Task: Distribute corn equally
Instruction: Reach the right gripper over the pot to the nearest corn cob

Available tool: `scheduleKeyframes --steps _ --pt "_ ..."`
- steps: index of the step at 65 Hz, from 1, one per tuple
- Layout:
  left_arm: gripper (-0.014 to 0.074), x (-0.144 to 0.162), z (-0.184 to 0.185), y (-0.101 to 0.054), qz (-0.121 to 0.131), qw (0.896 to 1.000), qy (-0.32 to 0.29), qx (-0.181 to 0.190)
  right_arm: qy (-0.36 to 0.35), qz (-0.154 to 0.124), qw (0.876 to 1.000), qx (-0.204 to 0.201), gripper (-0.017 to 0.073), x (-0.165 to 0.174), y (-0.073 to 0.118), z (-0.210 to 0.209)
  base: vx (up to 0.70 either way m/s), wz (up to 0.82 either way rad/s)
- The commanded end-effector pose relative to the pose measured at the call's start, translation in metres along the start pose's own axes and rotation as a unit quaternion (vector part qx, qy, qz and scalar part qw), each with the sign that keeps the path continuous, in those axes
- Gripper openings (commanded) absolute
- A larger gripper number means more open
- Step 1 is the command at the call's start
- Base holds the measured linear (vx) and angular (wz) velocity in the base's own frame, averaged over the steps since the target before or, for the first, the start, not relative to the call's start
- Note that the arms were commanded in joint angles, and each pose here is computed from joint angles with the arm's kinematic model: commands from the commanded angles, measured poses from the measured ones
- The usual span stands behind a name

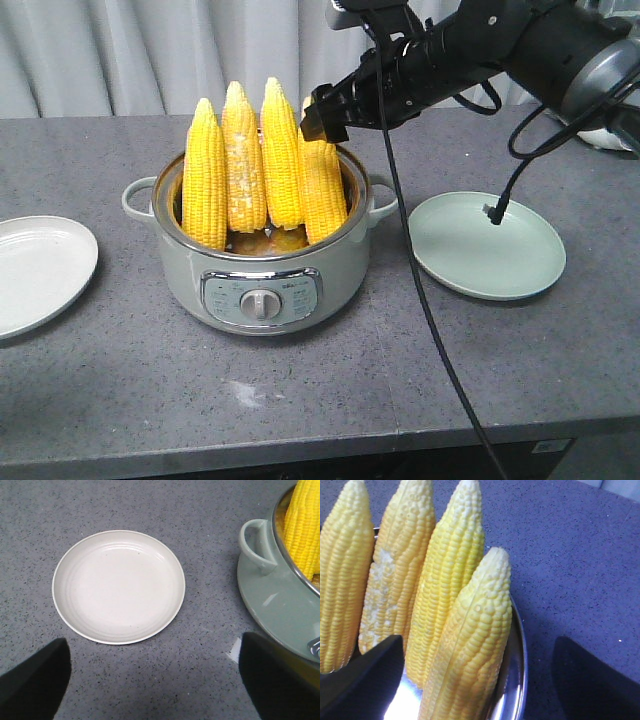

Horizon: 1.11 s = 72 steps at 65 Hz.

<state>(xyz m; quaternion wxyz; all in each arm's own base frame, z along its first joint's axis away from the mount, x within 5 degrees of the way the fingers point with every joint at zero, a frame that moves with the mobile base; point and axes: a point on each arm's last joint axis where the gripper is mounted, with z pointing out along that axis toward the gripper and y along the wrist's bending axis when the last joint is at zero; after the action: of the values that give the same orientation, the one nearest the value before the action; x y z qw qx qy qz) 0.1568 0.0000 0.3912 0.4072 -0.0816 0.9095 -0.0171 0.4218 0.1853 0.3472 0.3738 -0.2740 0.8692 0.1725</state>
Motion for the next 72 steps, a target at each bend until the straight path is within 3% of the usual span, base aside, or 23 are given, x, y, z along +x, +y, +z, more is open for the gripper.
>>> scheduleKeyframes --steps 1,19,30,61,72 --pt "0.0638 -0.011 -0.008 -0.002 -0.005 0.999 -0.043 0.011 -0.081 0.004 0.997 0.005 0.0578 -0.024 0.004 -0.026 0.0 0.0" --pt "0.0622 -0.011 -0.008 -0.002 -0.005 0.999 -0.043 0.011 -0.088 0.023 0.996 -0.009 0.0577 -0.022 0.002 -0.01 0.0 0.0" --pt "0.062 -0.011 -0.008 -0.002 -0.005 0.999 -0.043 0.011 -0.082 0.027 0.996 -0.009 0.0529 -0.019 0.0 -0.002 0.0 0.0" --pt "0.0606 -0.011 -0.008 -0.002 -0.005 0.999 -0.043 0.011 -0.083 0.028 0.996 -0.01 0.0141 -0.019 -0.001 -0.001 0.0 0.0" --pt "0.0606 -0.011 -0.008 -0.002 -0.005 0.999 -0.043 0.011 -0.082 0.028 0.996 -0.01 0.0104 -0.019 -0.001 -0.003 0.0 0.0"
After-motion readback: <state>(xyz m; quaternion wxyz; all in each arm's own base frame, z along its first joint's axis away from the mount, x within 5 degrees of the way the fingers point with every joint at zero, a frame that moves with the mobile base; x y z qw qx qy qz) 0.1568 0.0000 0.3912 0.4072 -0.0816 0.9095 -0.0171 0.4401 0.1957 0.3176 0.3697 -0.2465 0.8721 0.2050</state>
